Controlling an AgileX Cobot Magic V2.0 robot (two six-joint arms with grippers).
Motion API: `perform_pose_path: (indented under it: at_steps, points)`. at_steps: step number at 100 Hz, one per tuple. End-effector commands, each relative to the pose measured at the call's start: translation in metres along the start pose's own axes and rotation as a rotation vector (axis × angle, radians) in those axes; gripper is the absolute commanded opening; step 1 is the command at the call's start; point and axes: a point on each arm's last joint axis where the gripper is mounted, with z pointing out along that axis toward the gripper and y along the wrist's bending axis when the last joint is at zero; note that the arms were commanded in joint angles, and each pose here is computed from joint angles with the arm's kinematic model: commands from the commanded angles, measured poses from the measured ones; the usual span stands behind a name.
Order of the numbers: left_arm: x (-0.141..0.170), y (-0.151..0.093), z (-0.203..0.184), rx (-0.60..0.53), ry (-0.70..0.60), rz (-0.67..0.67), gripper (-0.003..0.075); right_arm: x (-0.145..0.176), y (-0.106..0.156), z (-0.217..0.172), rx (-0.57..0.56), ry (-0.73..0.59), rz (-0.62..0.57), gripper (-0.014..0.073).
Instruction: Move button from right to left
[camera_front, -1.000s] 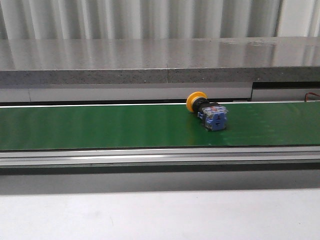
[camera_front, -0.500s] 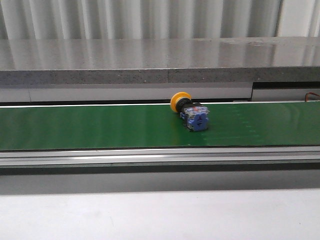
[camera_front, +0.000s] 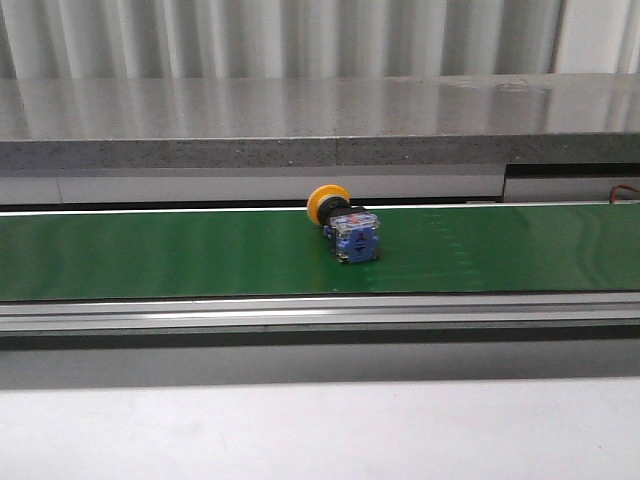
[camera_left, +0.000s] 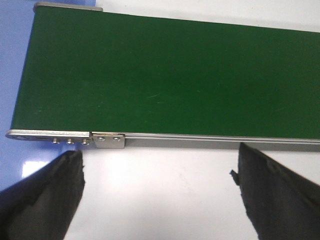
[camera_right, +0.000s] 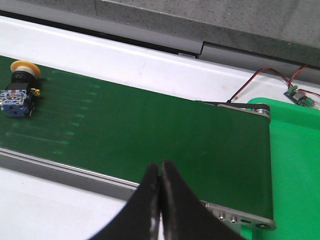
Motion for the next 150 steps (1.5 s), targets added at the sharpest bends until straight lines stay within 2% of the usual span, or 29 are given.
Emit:
perform_pose_path:
  at_steps: [1, 37, 80, 113, 129, 150]
  points:
    - [-0.015, -0.004, -0.001, 0.023, -0.064, -0.016, 0.0604, -0.012, -0.002, -0.005, 0.021, -0.082, 0.009, -0.0059]
    - [-0.047, -0.016, 0.024, 0.083, -0.036, -0.048, 0.0604, -0.012, -0.002, -0.005, 0.021, -0.082, 0.009, -0.0059]
    - [-0.074, -0.075, 0.069, 0.221, -0.004, -0.010, 0.0602, -0.012, -0.002, -0.005, 0.021, -0.082, 0.009, -0.0059]
    - [-0.085, -0.115, 0.107, 0.253, 0.077, 0.057, 0.0600, -0.012, -0.002, -0.005, 0.021, -0.082, 0.009, -0.0059]
    - [-0.090, -0.129, 0.116, 0.269, 0.082, 0.076, 0.0600, -0.012, -0.002, -0.005, 0.021, -0.082, 0.009, -0.0059]
    - [-0.093, -0.134, 0.129, 0.265, 0.104, 0.082, 0.0600, -0.012, -0.002, -0.005, 0.021, -0.082, 0.009, -0.0059]
